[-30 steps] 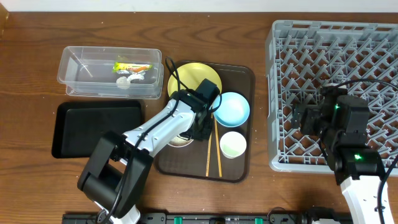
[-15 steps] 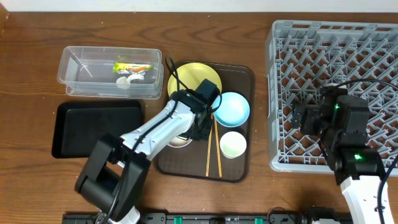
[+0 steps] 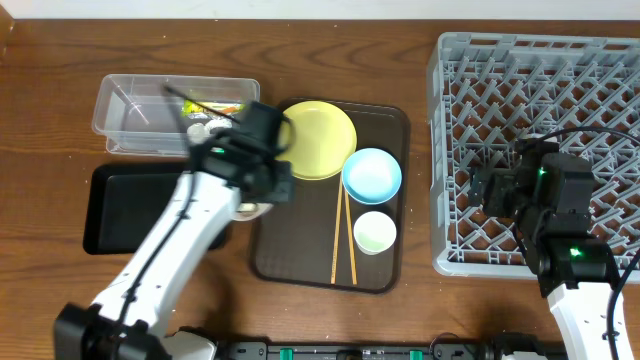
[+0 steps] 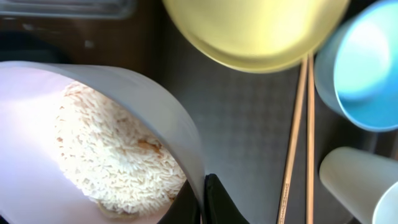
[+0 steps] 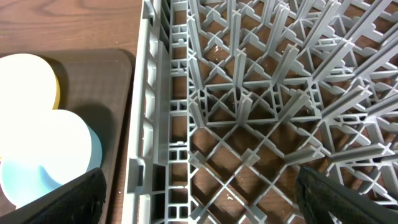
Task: Sort waste into correct bins and load items into the dishwasher rack
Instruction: 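Tip rice bowl over black tray with left gripper, dumping rice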
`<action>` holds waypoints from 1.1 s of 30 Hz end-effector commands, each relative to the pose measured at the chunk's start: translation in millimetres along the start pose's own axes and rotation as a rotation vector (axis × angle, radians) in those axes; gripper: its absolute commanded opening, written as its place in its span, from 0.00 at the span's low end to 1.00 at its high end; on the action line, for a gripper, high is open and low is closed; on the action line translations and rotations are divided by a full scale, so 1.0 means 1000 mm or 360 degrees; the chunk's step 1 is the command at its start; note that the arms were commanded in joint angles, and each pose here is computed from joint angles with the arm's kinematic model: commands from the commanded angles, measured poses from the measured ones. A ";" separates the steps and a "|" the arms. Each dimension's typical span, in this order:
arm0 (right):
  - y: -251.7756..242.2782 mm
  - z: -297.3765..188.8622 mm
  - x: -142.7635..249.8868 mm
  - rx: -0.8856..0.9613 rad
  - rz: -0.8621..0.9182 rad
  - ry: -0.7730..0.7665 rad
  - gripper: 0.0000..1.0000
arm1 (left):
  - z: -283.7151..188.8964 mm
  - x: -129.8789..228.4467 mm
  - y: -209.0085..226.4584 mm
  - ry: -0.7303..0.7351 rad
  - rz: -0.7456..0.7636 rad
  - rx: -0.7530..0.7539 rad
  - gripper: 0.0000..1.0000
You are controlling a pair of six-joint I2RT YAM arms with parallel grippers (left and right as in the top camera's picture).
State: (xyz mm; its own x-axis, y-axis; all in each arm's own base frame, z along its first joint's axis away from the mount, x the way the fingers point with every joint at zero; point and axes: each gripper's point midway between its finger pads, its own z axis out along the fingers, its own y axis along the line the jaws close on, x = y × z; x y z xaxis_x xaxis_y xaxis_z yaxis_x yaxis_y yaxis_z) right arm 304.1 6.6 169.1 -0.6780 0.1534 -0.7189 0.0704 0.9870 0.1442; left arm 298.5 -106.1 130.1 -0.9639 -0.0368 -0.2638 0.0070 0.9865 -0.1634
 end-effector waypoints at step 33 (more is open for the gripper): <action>0.005 -0.003 -0.011 -0.0024 -0.0025 -0.0053 0.94 | -0.001 -0.039 0.121 0.0015 -0.0969 0.1424 0.06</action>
State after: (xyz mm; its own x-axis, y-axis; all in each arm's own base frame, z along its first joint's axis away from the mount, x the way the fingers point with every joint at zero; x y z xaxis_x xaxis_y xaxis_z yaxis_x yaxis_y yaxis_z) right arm 306.0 6.6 171.2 -0.6694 0.1533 -0.7269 0.0687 0.9871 0.1450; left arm 330.4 14.5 114.7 -0.8697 -0.4783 0.1221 -0.3203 0.3585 -0.8769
